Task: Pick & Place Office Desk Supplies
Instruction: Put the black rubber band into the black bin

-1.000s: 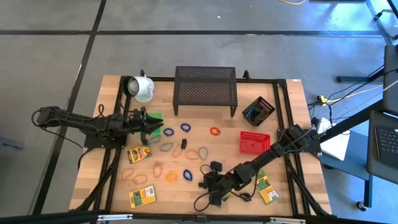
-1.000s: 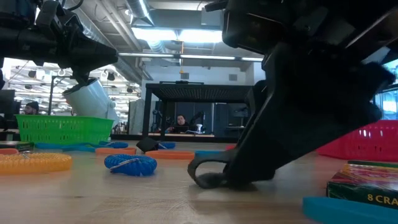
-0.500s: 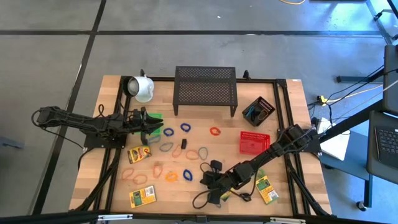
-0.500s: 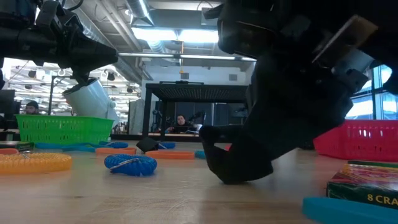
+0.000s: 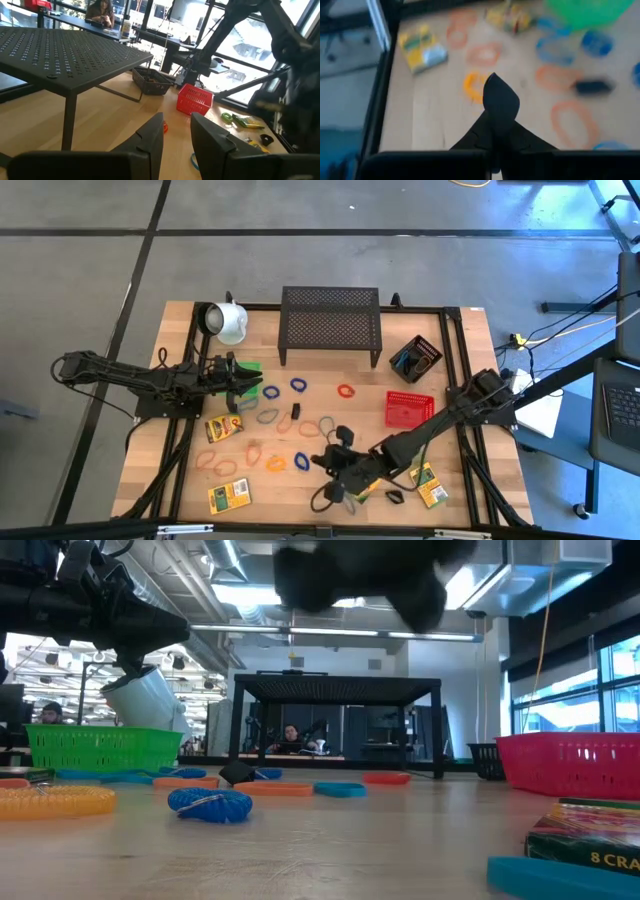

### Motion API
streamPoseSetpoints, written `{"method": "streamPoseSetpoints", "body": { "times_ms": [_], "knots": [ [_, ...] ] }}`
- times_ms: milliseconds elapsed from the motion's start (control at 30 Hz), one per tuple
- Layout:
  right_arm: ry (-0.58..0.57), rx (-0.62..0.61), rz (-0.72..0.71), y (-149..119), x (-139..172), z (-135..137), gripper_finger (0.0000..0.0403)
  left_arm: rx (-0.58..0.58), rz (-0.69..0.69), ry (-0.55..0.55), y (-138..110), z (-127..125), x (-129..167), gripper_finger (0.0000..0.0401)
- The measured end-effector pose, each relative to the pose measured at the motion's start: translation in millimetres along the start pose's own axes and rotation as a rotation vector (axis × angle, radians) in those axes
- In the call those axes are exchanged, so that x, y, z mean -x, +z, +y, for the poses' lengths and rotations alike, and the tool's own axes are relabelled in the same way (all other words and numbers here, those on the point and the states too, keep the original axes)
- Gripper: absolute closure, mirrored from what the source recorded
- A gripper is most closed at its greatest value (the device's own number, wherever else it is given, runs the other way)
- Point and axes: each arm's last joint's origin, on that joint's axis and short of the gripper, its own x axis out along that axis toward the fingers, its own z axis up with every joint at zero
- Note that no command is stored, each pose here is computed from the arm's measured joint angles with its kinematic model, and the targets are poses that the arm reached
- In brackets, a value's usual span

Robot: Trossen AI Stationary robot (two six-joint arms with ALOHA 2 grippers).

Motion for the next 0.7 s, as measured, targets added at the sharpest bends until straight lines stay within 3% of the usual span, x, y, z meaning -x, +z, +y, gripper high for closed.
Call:
{"method": "streamPoseSetpoints", "body": {
  "times_ms": [300, 500, 700],
  "knots": [
    [-0.169, 0.156, -0.201, 29.8, 16.5, -2.0, 0.0394, 0.000, 0.000, 0.000, 0.0, 0.0, 0.0, 0.0310],
    [-0.189, 0.191, -0.204, 40.1, 20.6, -9.7, 0.0394, 0.000, 0.000, 0.000, 0.1, 0.0, 0.0, 0.0310],
    [-0.224, 0.187, -0.130, 62.0, 41.9, -36.6, 0.0394, 0.000, 0.000, 0.000, 0.0, -0.1, 0.0, 0.0310]
  ]
}}
